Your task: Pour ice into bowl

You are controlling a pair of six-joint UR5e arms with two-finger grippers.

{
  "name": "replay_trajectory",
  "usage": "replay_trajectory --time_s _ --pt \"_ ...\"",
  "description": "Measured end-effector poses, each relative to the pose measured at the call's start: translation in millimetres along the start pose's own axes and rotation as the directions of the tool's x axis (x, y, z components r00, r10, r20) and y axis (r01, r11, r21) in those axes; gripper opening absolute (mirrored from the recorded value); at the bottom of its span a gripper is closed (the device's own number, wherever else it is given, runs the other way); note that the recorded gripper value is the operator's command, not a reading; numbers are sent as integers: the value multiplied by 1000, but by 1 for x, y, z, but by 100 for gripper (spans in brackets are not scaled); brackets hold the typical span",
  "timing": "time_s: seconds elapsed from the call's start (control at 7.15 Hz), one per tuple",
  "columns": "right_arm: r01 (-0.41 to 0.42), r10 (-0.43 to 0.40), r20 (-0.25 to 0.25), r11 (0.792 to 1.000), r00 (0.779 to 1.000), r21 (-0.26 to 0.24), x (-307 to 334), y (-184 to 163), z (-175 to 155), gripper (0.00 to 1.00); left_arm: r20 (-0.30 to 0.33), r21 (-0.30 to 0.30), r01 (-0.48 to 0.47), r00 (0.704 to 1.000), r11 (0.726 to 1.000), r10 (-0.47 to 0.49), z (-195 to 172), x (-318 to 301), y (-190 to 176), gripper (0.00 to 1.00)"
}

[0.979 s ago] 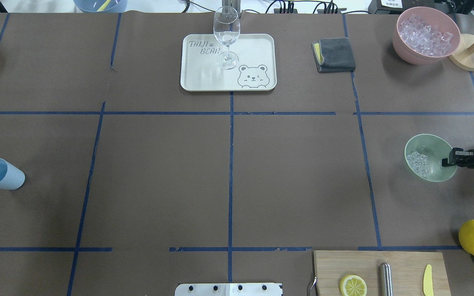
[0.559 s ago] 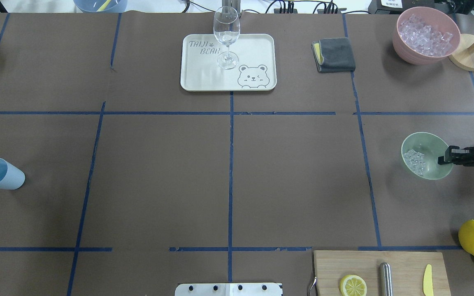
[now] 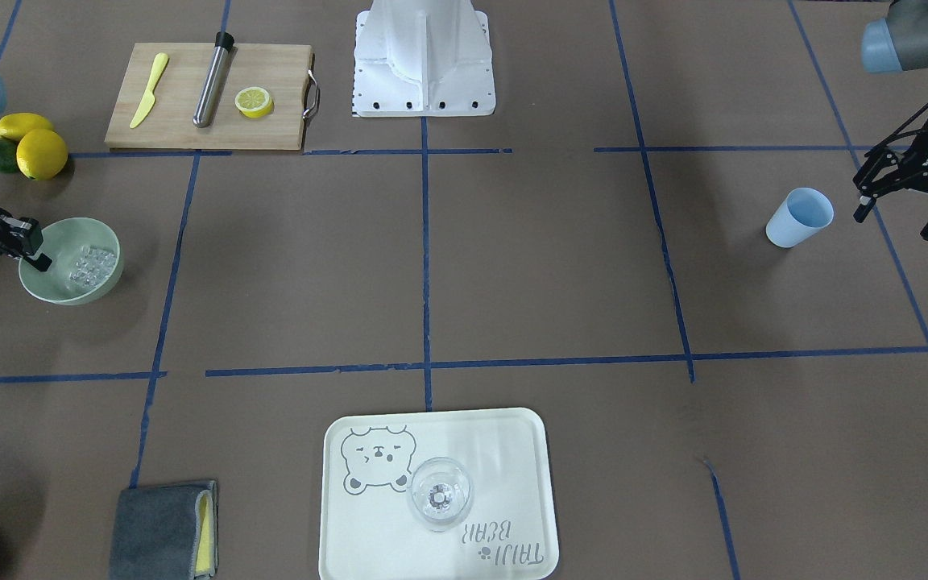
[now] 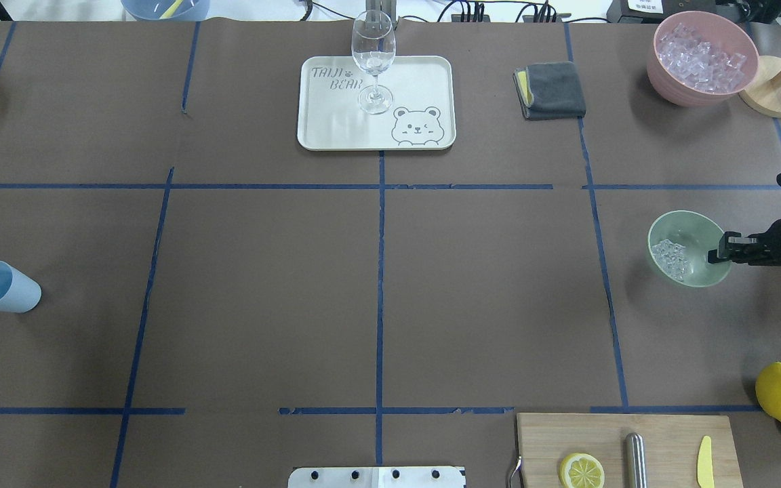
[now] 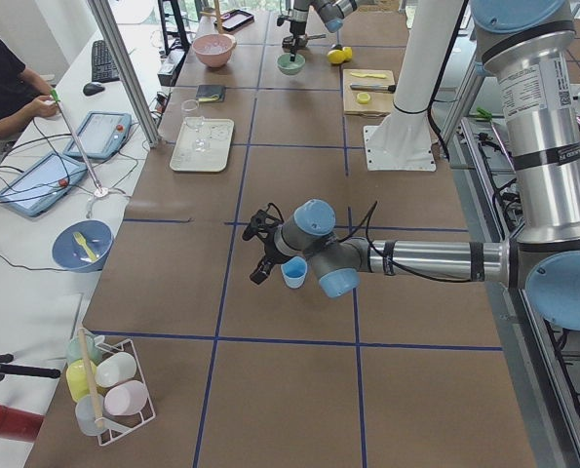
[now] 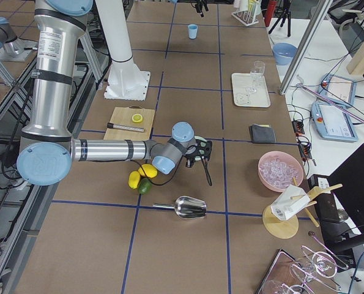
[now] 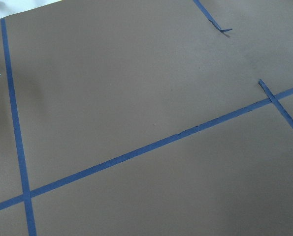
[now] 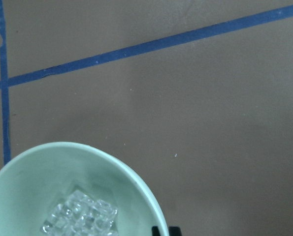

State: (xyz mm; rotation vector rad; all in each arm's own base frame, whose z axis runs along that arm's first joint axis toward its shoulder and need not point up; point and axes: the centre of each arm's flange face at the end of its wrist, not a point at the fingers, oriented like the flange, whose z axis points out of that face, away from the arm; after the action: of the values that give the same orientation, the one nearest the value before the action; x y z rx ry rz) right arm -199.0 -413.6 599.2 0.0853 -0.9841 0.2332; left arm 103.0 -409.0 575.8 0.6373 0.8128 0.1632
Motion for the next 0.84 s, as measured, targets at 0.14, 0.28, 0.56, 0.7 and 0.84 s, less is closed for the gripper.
replay_trajectory --time_s 0.14,0.28,0.56,0.7,0.84 --pt "3 -3 0 1000 1000 -5 -3 0 4 8 0 0 0 1000 1000 0 0 0 0 100" --pt "7 -7 1 1000 1000 -10 -5 0 6 17 1 0 0 1000 1000 0 0 0 0 100" --pt "11 -11 1 1000 1000 -16 -6 2 9 64 9 6 0 1000 1000 0 0 -1 -1 100" --pt "13 -13 0 1000 1000 -19 -7 3 10 100 11 8 0 1000 1000 0 0 -1 -1 100" --pt "16 -16 0 1000 1000 -23 -7 5 12 100 12 9 0 1000 1000 0 0 -1 -1 100"
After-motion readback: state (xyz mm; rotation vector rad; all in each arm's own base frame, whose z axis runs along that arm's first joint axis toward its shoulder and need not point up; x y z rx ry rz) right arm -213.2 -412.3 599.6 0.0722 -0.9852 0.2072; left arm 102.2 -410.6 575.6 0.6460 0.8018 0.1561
